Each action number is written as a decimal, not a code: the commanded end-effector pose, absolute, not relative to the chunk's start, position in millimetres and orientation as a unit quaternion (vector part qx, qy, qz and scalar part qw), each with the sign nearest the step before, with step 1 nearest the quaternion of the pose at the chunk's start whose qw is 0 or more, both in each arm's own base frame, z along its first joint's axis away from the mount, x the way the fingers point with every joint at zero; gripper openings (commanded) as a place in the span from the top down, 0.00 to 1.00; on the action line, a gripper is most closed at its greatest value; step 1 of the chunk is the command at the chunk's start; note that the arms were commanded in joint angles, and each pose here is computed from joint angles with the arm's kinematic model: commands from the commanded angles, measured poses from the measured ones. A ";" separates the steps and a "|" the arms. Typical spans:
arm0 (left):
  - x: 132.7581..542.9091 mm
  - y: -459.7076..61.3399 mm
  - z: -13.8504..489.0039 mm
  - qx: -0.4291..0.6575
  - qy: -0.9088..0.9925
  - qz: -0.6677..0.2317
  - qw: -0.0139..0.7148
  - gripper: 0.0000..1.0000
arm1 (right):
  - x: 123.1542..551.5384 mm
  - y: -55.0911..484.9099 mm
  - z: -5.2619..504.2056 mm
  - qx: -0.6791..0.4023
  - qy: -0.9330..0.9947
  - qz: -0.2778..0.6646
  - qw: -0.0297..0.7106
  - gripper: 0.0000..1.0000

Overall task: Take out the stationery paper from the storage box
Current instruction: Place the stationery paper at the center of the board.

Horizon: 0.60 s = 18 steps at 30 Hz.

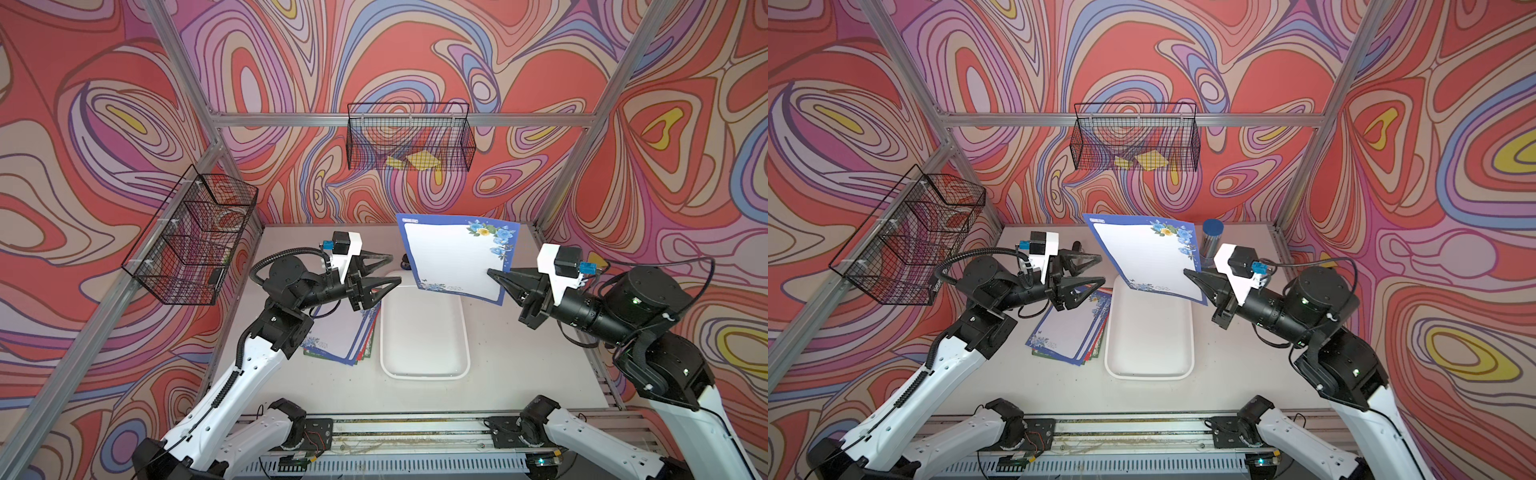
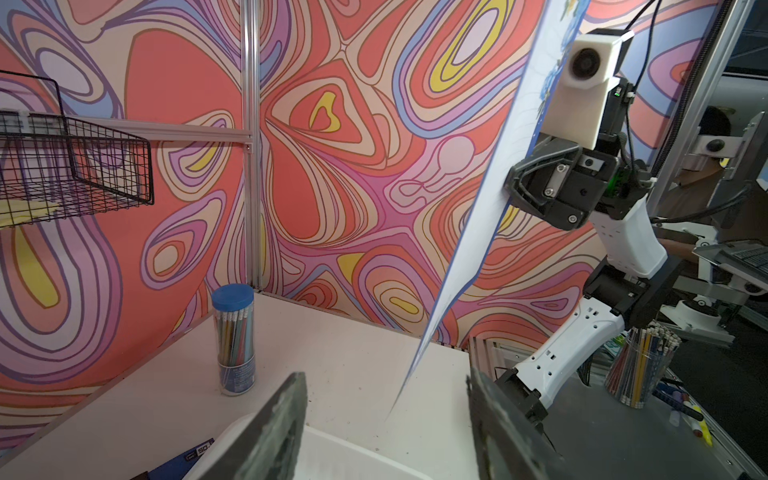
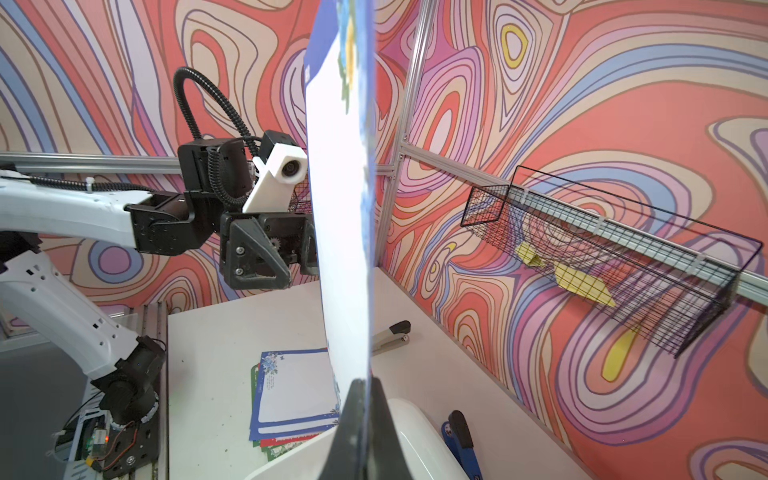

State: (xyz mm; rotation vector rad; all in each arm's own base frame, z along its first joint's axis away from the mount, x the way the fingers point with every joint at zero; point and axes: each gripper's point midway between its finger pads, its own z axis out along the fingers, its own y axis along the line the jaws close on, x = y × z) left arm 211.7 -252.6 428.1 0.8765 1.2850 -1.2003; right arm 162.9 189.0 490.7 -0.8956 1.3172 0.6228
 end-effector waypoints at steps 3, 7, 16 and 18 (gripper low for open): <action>199.1 -253.8 447.3 0.388 0.514 -0.515 0.566 0.37 | 164.2 202.4 492.6 -0.400 0.568 0.312 0.648 1.00; 195.5 -253.7 450.7 0.391 0.509 -0.518 0.566 0.40 | 169.7 209.3 486.7 -0.400 0.577 0.323 0.634 1.00; 191.4 -256.3 450.0 0.396 0.509 -0.532 0.548 0.59 | 176.0 228.9 483.8 -0.398 0.557 0.379 0.622 1.00; 192.2 -256.0 451.0 0.392 0.512 -0.533 0.547 0.60 | 180.7 233.0 480.1 -0.399 0.562 0.382 0.615 1.00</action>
